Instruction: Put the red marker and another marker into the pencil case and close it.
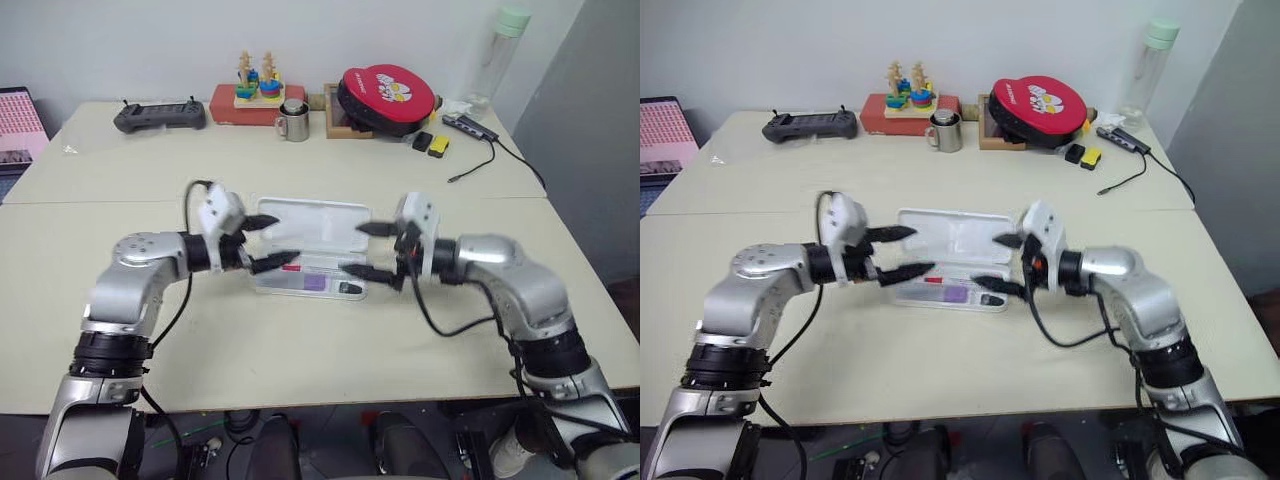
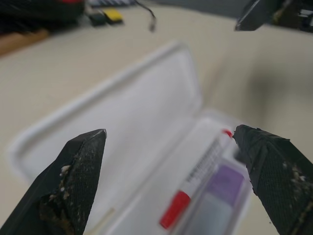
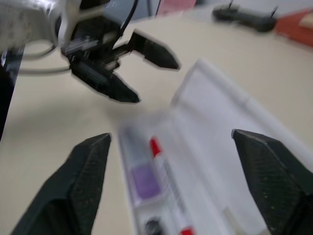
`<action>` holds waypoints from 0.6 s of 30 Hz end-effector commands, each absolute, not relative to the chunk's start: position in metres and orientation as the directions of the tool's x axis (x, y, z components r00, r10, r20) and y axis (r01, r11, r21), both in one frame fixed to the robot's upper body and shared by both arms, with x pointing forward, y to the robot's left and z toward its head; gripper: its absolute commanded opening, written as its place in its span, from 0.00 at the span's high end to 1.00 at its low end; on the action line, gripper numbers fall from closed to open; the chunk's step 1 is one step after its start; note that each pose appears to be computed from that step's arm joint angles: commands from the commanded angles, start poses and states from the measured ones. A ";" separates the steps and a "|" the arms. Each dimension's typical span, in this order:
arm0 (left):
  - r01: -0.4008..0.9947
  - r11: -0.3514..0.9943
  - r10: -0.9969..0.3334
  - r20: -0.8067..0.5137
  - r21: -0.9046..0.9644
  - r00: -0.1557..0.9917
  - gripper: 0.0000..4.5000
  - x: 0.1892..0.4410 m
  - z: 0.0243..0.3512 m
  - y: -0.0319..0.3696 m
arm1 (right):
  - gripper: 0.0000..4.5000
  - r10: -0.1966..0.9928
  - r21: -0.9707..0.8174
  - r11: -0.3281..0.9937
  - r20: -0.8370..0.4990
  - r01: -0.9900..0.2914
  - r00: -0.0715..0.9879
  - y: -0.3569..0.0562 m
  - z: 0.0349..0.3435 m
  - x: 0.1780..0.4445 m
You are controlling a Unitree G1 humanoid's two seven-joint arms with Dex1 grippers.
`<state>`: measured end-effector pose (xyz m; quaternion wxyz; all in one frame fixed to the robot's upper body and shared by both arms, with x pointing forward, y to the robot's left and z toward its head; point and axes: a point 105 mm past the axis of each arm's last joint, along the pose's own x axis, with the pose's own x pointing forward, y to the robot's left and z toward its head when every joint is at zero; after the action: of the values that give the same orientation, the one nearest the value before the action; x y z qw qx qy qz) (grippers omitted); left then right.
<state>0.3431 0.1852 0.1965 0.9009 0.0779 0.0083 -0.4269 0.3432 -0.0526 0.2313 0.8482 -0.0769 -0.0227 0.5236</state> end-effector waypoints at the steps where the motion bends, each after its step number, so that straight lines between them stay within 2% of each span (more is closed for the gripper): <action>1: 0.729 0.675 -0.734 0.010 0.115 0.679 0.00 0.337 0.217 0.198 | 0.34 0.831 -0.170 0.543 -0.031 -0.822 0.556 -0.057 0.247 0.372; 4: 0.700 0.706 -0.707 0.068 0.104 0.703 0.00 0.334 0.230 0.206 | 0.49 0.773 -0.161 0.618 -0.050 -0.769 0.632 -0.050 0.255 0.402; 6: 0.705 0.700 -0.713 0.060 0.116 0.698 0.00 0.325 0.230 0.210 | 0.58 0.741 -0.202 0.636 -0.109 -0.745 0.662 -0.042 0.251 0.418; 7: 0.708 0.694 -0.717 0.043 0.127 0.695 0.00 0.322 0.228 0.211 | 0.65 0.733 -0.222 0.634 -0.134 -0.741 0.667 -0.041 0.247 0.422; 10: 0.679 0.725 -0.688 0.068 0.117 0.723 0.00 0.317 0.233 0.220 | 0.75 0.715 -0.245 0.632 -0.181 -0.735 0.676 -0.034 0.237 0.433; 11: 0.677 0.728 -0.685 0.077 0.112 0.724 0.00 0.315 0.235 0.222 | 0.85 0.711 -0.249 0.632 -0.191 -0.734 0.677 -0.031 0.234 0.436; 12: 0.678 0.727 -0.686 0.082 0.110 0.723 0.00 0.313 0.236 0.222 | 0.85 0.709 -0.252 0.631 -0.198 -0.734 0.677 -0.030 0.232 0.438; 15: 0.677 0.728 -0.685 0.065 0.108 0.726 0.00 0.310 0.232 0.223 | 0.99 0.708 -0.267 0.609 -0.240 -0.747 0.664 -0.026 0.222 0.440; 18: 0.683 0.723 -0.690 0.069 0.102 0.720 0.00 0.306 0.232 0.221 | 0.99 0.702 -0.299 0.571 -0.306 -0.765 0.643 -0.023 0.205 0.441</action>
<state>0.3126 0.2212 0.2152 0.9291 0.0235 -0.0237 -0.3683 0.4406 -0.0291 0.1959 0.8921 -0.1741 0.0968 0.4055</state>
